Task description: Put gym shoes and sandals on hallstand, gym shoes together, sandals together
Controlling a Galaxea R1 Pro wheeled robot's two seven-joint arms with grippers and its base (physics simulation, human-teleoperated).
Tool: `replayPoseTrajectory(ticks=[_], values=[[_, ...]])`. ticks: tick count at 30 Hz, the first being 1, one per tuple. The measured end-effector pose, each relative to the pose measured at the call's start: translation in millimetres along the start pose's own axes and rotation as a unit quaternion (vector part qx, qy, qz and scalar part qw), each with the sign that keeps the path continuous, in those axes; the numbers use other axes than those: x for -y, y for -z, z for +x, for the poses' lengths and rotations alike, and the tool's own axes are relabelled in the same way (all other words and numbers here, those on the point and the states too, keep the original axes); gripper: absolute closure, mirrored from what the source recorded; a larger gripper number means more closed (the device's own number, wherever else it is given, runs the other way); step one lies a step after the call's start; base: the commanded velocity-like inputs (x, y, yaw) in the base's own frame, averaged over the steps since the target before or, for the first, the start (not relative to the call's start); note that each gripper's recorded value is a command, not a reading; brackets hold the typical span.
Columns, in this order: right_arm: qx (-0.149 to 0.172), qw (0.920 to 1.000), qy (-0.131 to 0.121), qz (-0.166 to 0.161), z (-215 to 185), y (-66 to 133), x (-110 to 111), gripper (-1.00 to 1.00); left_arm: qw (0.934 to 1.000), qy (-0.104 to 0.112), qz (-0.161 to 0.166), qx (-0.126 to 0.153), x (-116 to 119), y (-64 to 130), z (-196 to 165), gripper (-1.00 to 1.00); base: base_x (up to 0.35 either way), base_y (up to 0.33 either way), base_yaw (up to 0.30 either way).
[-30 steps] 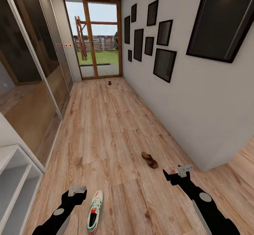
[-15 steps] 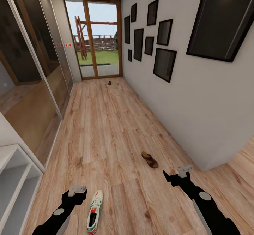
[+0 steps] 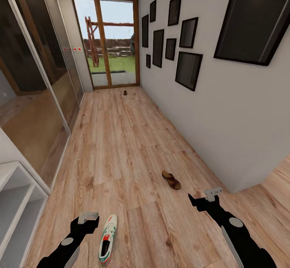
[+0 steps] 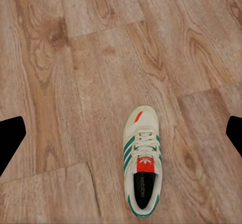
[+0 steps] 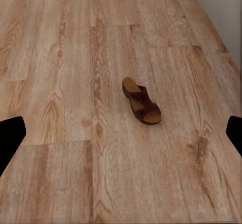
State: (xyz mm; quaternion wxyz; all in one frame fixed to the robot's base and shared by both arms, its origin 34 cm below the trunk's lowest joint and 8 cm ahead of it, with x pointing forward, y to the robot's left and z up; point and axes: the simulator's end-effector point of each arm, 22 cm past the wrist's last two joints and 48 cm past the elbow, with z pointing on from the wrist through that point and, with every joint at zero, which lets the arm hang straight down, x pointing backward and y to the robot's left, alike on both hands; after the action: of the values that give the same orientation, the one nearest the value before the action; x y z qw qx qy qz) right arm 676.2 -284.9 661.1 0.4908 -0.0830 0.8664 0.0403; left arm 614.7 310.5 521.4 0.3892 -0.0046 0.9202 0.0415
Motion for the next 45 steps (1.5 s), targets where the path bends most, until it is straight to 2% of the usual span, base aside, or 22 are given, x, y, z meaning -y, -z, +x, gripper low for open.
replayPoseTrajectory(ticks=[9, 45], values=[[-0.004, 0.9999, -0.008, 0.009, 20.6, -7.9, 9.0, -1.0, 1.0, -0.001, 0.001, -0.007, 2.5, -12.1, 19.8, -1.0, 0.0, 0.0, 0.0], [-0.032, 0.9994, -0.013, 0.009, 114.3, -44.6, 6.1, -1.0, 0.9992, -0.002, 0.009, -0.04, 19.6, -59.5, 111.5, -1.0, 0.0, 0.0, 0.021]])
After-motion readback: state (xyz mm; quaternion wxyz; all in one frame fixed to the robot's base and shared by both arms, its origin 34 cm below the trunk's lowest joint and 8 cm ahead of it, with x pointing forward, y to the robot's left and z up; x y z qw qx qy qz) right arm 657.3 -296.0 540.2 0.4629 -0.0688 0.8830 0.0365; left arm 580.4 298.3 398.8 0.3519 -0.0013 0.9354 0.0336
